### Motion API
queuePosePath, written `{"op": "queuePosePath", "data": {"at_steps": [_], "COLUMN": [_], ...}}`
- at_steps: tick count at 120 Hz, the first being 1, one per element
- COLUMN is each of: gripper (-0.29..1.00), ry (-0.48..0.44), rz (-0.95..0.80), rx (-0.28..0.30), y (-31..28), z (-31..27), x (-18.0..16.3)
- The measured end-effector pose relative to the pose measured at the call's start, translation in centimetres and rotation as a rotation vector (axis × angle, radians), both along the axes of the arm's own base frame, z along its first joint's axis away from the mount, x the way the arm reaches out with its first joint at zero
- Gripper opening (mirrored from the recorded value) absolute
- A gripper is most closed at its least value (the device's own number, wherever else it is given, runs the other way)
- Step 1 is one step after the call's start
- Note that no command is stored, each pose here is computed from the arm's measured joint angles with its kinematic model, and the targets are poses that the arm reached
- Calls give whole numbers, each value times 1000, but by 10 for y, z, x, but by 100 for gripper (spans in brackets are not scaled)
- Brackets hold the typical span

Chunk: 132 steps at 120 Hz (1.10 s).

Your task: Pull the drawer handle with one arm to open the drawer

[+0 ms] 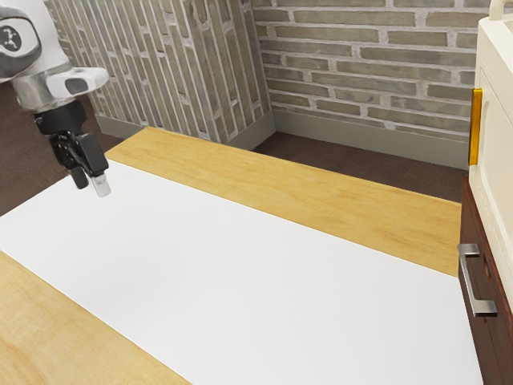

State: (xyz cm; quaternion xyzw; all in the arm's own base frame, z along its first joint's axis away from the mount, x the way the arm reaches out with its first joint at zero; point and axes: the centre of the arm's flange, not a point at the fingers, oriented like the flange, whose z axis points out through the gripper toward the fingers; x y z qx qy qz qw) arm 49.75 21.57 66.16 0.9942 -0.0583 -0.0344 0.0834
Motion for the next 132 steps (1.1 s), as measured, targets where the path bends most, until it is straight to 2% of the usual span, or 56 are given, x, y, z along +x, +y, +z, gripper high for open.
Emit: {"op": "queuePosePath", "data": {"at_steps": [36, 44, 51, 56, 76, 108, 132], "gripper": [70, 70, 70, 70, 70, 70, 70], "ry": [-160, -232, -325, -353, -362, -306, -251], "rz": [-187, -249, -307, -322, -601, -723, -885], "rx": [48, 42, 13, 10, 119, 170, 253], "y": [8, -2, -13, -12, -117, -142, -180], "z": [21, 47, 77, 85, 110, 94, 72], "x": [5, -8, -25, -32, -11, 6, 31]}}
